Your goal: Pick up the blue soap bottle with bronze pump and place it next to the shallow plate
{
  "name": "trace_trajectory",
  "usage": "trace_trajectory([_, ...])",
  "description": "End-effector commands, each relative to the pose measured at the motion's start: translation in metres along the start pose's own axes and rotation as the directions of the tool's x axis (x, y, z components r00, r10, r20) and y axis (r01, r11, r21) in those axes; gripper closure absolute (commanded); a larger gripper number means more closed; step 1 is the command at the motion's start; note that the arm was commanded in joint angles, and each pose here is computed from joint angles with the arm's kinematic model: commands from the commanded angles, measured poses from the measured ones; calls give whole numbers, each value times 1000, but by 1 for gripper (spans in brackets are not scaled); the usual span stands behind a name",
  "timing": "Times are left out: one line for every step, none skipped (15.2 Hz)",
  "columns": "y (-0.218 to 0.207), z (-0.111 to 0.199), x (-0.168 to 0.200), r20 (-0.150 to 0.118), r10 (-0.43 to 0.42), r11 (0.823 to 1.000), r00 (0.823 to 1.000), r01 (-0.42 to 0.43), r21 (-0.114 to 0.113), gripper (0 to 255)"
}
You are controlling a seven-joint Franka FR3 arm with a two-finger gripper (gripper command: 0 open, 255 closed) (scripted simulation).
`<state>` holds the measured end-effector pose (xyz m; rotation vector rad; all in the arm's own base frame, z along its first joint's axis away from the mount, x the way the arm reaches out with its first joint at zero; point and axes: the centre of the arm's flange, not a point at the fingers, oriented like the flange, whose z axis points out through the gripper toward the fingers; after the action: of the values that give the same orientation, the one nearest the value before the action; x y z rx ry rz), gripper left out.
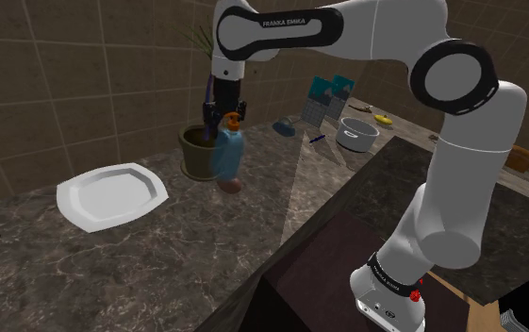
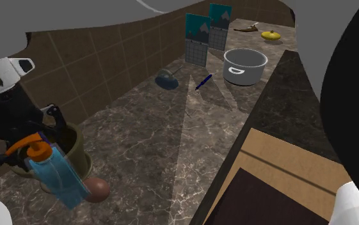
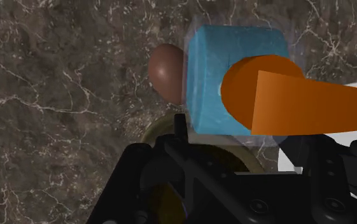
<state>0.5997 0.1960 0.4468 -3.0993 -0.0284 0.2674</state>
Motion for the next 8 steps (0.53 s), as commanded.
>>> trace_trajectory([-26, 8, -11, 2, 2, 1000, 1000, -2, 7, 255])
trace_trajectory([-39, 9, -16, 2, 2, 1000, 1000, -2, 7, 255])
trace_trajectory([-51, 10, -20, 2, 2, 1000, 1000, -2, 7, 255])
trace_trajectory([-63, 12, -25, 2, 2, 1000, 1000, -2, 7, 255])
trace_trajectory([-76, 13, -29, 2, 2, 1000, 1000, -2, 7, 255])
trace_trajectory([-88, 14, -34, 2, 2, 1000, 1000, -2, 7, 255])
trace_trajectory([-100, 15, -39, 2, 2, 1000, 1000, -2, 7, 255])
trace_trajectory([-112, 16, -43, 2, 2, 1000, 1000, -2, 7, 255])
